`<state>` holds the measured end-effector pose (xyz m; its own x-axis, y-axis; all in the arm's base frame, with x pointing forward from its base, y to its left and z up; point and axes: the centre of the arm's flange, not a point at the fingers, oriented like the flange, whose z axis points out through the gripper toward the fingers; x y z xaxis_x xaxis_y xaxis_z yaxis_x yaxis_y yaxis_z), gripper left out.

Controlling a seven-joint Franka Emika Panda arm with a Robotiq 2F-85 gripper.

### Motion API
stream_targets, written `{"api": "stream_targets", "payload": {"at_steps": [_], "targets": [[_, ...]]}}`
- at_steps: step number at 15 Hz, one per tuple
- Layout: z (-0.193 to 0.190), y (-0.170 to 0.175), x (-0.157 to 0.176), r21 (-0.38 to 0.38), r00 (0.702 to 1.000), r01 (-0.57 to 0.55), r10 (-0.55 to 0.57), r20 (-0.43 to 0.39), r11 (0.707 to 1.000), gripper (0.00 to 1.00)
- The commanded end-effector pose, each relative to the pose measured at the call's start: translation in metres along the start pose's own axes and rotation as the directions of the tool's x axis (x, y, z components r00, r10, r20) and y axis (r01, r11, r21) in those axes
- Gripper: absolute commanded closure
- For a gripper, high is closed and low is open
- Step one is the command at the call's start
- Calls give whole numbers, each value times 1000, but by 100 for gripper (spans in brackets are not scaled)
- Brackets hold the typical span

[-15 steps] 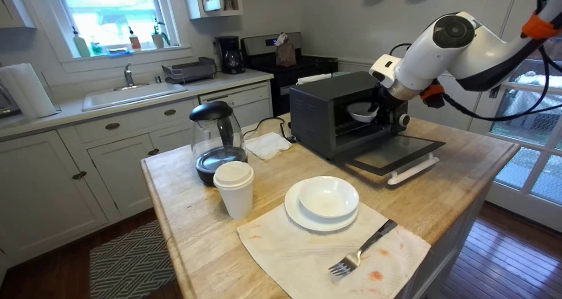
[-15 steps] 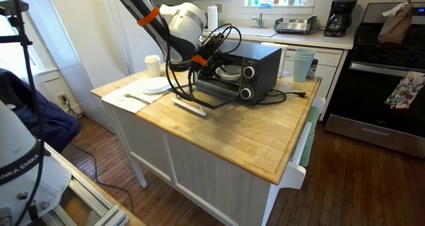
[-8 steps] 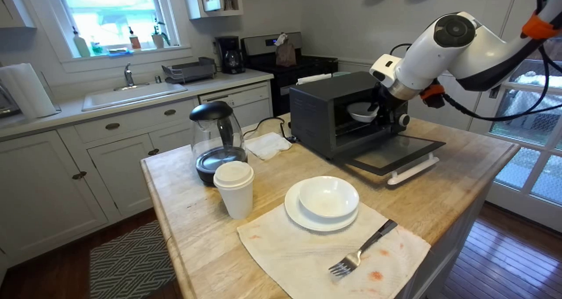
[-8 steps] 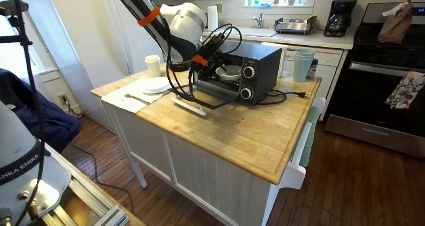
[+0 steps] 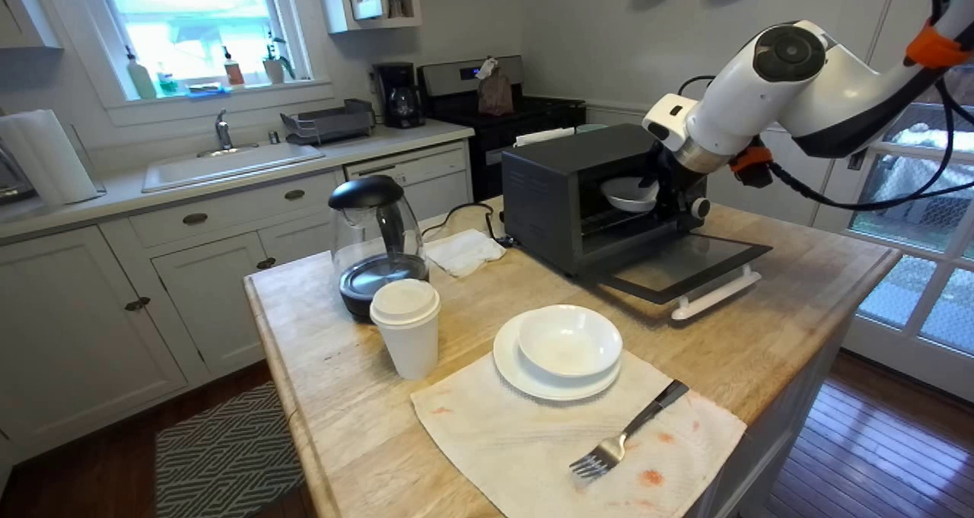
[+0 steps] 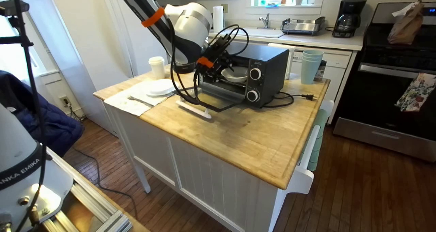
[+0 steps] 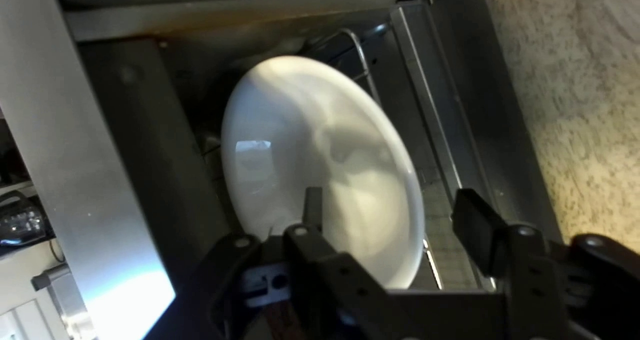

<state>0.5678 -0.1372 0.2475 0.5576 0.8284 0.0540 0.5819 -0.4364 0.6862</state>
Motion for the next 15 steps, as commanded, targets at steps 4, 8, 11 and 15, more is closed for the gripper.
{"api": "stream_targets", "payload": {"at_steps": [4,8,11,15], "targets": [[-4,-2,-9,2,996,-91,91,12,996,0],[-5,0,-12,5,990,-141,141,31,990,0],[-8,1,-11,14,977,-212,212,38,977,0],[-13,0,-10,36,950,-309,307,50,950,0]]}}
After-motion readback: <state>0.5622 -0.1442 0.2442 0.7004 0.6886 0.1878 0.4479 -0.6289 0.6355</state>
